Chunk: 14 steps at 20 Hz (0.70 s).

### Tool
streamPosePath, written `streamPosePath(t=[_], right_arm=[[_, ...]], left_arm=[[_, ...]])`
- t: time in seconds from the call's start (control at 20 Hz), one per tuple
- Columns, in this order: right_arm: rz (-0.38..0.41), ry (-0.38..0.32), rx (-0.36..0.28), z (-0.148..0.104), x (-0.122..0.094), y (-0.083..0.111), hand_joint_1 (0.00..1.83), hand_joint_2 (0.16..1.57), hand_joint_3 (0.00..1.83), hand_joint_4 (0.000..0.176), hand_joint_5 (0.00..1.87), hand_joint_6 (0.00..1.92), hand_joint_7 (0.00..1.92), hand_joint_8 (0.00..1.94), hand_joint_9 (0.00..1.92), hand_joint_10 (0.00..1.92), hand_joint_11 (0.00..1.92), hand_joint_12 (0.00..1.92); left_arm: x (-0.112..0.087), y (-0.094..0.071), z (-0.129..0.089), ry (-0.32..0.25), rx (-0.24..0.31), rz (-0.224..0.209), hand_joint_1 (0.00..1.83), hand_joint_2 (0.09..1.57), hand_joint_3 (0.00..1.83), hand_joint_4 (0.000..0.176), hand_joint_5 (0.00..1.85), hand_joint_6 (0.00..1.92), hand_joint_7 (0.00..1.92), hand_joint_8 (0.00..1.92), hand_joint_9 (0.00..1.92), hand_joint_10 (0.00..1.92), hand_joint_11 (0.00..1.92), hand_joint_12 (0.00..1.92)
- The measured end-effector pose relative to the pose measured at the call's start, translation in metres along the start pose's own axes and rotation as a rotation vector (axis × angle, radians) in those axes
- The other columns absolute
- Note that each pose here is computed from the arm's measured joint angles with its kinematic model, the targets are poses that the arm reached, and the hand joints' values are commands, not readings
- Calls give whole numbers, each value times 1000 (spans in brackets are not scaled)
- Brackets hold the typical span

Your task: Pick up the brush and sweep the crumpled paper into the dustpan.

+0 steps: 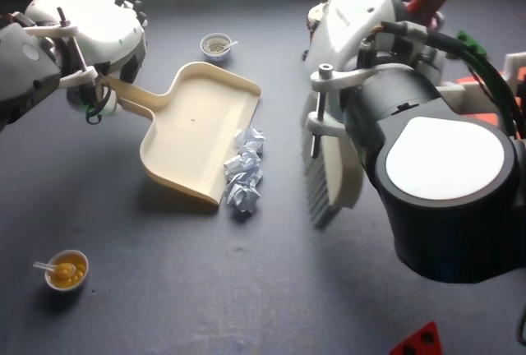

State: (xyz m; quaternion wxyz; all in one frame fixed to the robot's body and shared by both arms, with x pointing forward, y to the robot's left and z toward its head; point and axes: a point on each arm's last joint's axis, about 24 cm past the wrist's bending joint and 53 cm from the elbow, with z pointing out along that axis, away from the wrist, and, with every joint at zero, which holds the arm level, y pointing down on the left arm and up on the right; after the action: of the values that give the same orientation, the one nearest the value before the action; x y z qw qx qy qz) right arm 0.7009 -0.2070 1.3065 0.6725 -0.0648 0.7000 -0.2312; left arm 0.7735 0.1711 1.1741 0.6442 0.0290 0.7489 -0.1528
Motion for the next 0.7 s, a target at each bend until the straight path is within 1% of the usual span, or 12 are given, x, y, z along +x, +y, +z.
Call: streamPosePath(t=[0.05,0.15,0.2,0.25,0.3,0.35,0.4,0.5,0.55,0.6,0.65,0.7], right_arm=[[-13,19,27,-1,3,-4,1626,1161,0,176,999,1921,1039,1941,1149,1921,1283,1921],[-33,34,63,-1,5,-9,1605,1144,0,176,1031,1921,1086,1941,1206,1921,1329,1921],[-34,46,79,1,6,-10,1599,1155,2,176,1042,1921,1105,1941,1234,1921,1297,1921],[-32,54,79,1,7,-9,1599,1155,2,176,1042,1921,1105,1941,1234,1921,1297,1921],[-29,60,76,2,8,-6,1611,1153,1,176,1031,1921,1089,1941,1214,1921,1306,1921],[-27,68,75,3,9,-4,1584,1144,0,176,1034,1921,1079,1941,1194,1921,1294,1921],[-29,71,77,4,9,-2,1613,1168,5,176,1003,1921,1050,1941,1183,1921,1314,1921],[-47,65,84,6,8,5,1597,1155,0,176,1013,1921,1061,1941,1179,1921,1317,1921],[-54,66,83,7,9,10,1609,1151,0,176,1015,1921,1063,1941,1179,1921,1316,1921],[-74,68,77,8,12,18,1572,1138,0,176,1034,1921,1068,1941,1188,1921,1309,1921],[-79,69,73,8,14,22,1572,1138,0,176,1034,1921,1068,1941,1188,1921,1309,1921],[-93,72,73,10,16,27,1577,1144,0,176,1032,1921,1069,1941,1199,1921,1312,1921]], left_arm=[[2,3,-2,6,-4,2,1097,1119,0,0,981,979,343,6,257,5,40,647],[5,6,-5,12,-11,0,1123,1104,0,0,1012,925,350,3,277,4,83,648],[10,8,-7,22,-15,-6,1095,1117,2,0,983,973,349,1,268,2,77,627],[13,10,-7,29,-20,-8,1095,1117,2,0,983,973,349,1,268,2,77,627],[15,12,-9,32,-24,-11,1090,1120,1,0,977,984,335,0,253,0,71,621],[15,13,-9,33,-28,-14,1090,1116,0,0,987,969,339,1,258,2,80,622],[14,15,-10,29,-32,-12,1095,1117,0,0,985,971,332,0,248,0,66,620],[12,16,-10,24,-35,-12,1095,1116,0,0,987,968,343,5,258,5,70,636],[13,16,-10,25,-35,-13,1105,1106,0,0,1010,931,365,7,286,8,101,651],[12,16,-10,24,-35,-13,1090,1115,2,0,988,967,344,2,267,1,46,629],[12,16,-10,24,-35,-12,1090,1115,2,0,988,967,344,2,267,1,46,629],[12,15,-10,24,-34,-13,1079,1119,2,4,978,983,335,1,256,1,29,622]])
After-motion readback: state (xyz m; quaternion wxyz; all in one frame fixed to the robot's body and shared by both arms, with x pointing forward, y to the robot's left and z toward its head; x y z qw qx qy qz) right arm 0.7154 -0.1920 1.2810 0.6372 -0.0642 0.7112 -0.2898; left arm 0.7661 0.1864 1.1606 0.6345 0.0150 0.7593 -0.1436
